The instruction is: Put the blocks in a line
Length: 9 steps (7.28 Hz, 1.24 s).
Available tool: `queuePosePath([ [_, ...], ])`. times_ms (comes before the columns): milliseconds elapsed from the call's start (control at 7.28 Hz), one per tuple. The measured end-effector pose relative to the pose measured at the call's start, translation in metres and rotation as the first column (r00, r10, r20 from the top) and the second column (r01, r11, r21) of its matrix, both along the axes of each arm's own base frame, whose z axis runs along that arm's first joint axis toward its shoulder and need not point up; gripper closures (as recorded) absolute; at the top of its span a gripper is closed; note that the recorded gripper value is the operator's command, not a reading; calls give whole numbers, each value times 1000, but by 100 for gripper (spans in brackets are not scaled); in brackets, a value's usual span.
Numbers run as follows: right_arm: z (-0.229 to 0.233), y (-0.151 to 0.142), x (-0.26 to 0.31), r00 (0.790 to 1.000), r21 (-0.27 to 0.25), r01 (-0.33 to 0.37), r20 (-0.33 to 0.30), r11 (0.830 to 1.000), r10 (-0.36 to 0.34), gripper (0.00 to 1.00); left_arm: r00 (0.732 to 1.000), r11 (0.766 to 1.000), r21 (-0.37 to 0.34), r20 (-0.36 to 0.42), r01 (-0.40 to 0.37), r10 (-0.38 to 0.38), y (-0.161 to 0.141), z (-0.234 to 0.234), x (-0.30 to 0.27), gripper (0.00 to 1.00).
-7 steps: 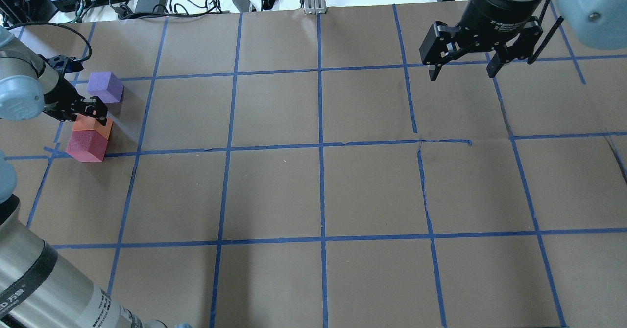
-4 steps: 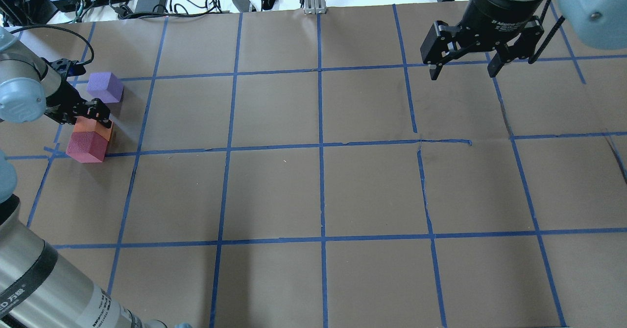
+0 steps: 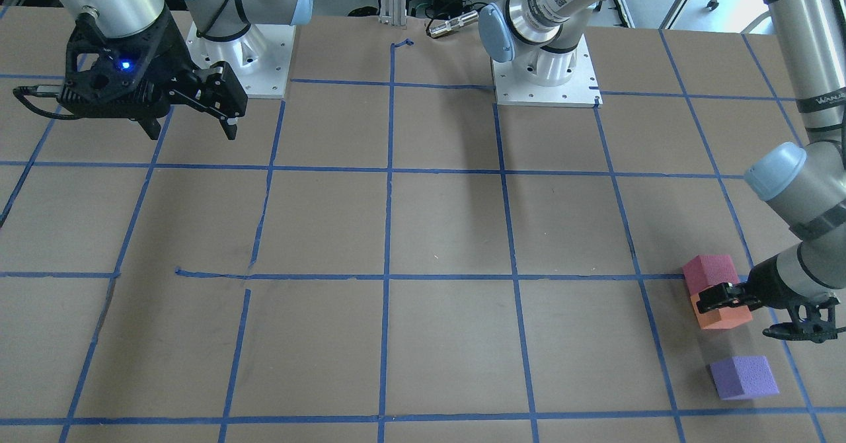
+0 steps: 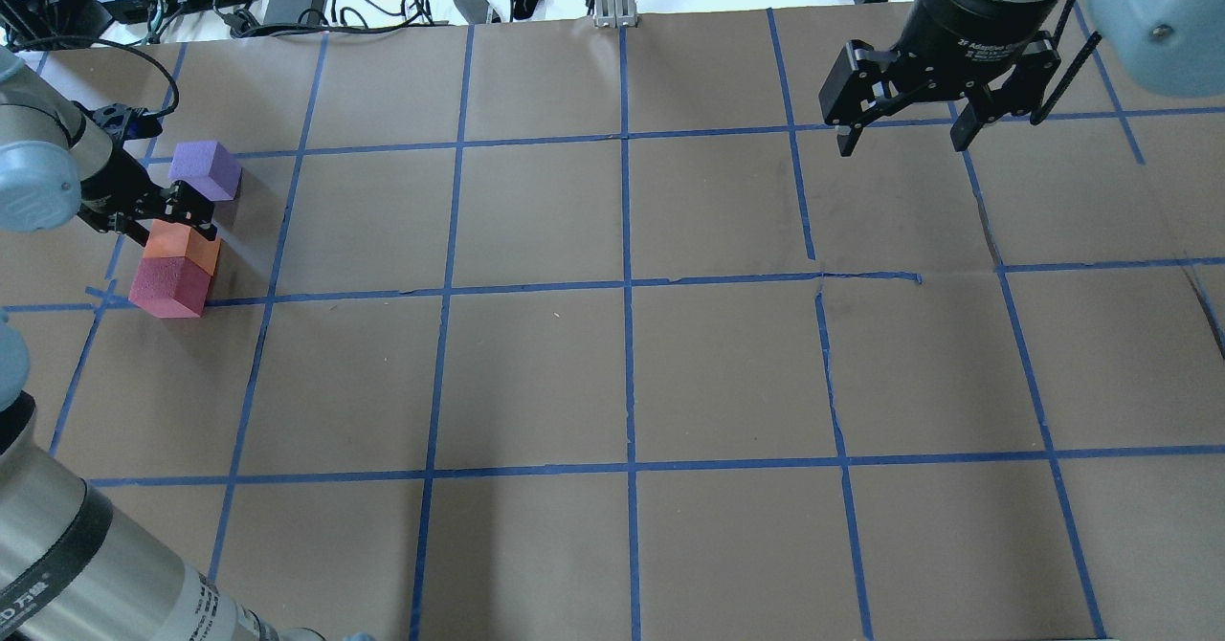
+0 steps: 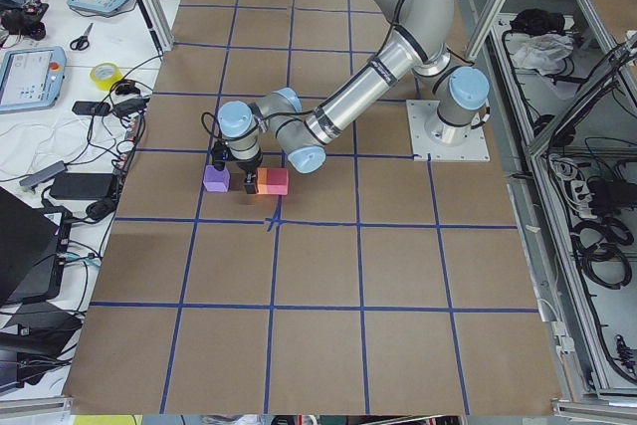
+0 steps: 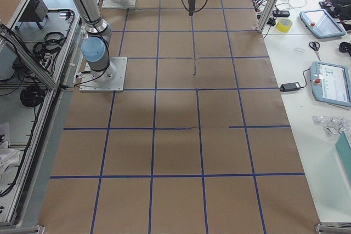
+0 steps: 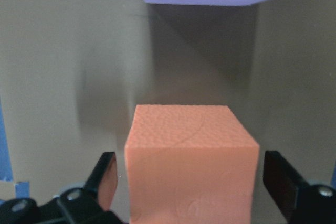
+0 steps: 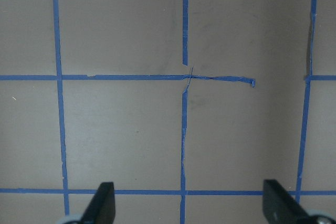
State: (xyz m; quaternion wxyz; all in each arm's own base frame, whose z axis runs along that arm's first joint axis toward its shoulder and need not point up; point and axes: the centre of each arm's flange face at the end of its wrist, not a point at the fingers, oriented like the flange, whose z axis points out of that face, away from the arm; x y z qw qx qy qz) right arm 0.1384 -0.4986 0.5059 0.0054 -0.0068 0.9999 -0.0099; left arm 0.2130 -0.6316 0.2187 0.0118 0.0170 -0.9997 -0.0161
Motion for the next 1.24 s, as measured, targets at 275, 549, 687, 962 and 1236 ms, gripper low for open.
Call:
queuePosePath([
  [275, -1, -1, 0, 1000, 2, -3, 0, 1000, 3, 0, 997, 995, 73, -17, 71, -70, 10, 82, -61, 0],
  [549, -1, -1, 0, 1000, 3, -3, -1, 1000, 3, 0, 990, 983, 117, 21, 139, -143, 44, 187, -149, 0],
  [687, -2, -1, 0, 1000, 4, -3, -1, 1000, 3, 0, 977, 975, 105, 64, 196, -204, 65, 226, -201, 0],
  [962, -1, 0, 0, 1000, 3, -3, -2, 1000, 3, 0, 937, 943, 37, 105, 332, -334, 108, 276, -308, 0],
  [1236, -1, 0, 0, 1000, 3, -3, -2, 1000, 3, 0, 942, 946, -24, 107, 324, -319, 142, 299, -369, 0],
])
